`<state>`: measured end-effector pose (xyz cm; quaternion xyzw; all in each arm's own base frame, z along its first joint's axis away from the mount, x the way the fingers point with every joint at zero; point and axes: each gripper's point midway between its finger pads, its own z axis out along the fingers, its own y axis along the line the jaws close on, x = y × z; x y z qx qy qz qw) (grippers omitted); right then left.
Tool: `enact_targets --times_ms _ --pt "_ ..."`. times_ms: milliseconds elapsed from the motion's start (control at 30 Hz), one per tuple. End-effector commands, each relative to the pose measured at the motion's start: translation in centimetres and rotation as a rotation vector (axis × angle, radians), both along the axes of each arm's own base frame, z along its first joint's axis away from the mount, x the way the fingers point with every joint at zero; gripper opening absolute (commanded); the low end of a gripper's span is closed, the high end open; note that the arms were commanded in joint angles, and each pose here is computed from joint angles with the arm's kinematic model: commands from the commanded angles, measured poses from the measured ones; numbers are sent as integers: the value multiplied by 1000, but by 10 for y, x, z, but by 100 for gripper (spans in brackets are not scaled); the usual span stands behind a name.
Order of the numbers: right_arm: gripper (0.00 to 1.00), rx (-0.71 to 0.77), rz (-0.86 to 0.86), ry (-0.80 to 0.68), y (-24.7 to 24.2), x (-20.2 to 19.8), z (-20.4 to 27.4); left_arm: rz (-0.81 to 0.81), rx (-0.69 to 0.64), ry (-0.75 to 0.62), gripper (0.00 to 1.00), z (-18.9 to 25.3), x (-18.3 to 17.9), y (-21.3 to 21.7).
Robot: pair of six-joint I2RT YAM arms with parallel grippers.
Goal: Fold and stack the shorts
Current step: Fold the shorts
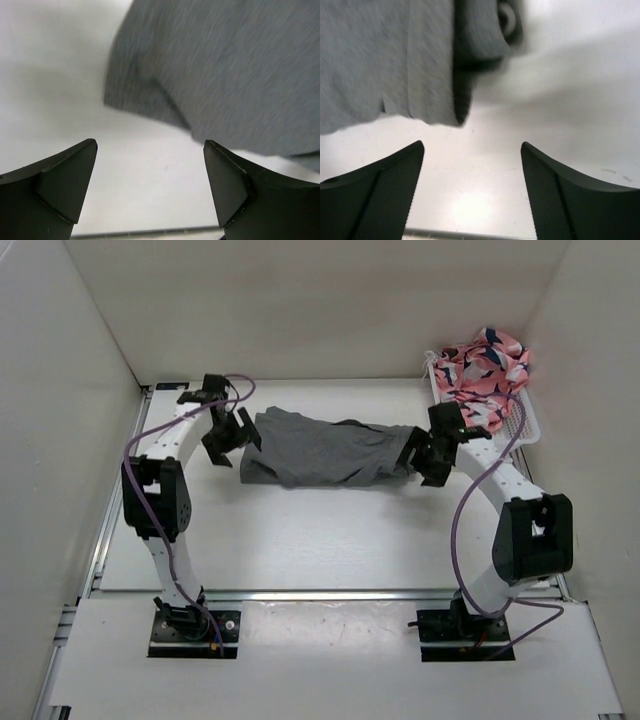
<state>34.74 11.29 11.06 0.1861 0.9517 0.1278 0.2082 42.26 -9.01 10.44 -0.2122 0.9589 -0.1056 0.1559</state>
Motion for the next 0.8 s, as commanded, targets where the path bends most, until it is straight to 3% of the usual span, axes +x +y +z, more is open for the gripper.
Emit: enact_targets --times_ms 0,167,300,467,600,633,733,767 --pt "85 162 5 -32 16 1 2 -21 -60 -17 100 -3 -15 -14" --pt "87 208 6 -5 26 13 -14 -32 -61 44 100 -38 -12 -20" --pt "87 140 -23 -34 17 35 -24 -50 -58 60 100 -56 -4 -29" --pt "80 40 -56 -45 3 61 -42 -54 -67 80 72 -69 3 -37" --pt "59 19 -94 -61 -1 75 -54 -48 -51 62 12 -69 15 -36" --pt "43 6 -91 -45 1 74 -62 -40 -56 48 10 -65 20 -37" --pt "15 6 -81 -45 5 73 -62 -28 -49 27 10 -55 21 -31" --pt "2 3 -71 -32 8 67 -66 -14 -41 22 10 -53 21 -24"
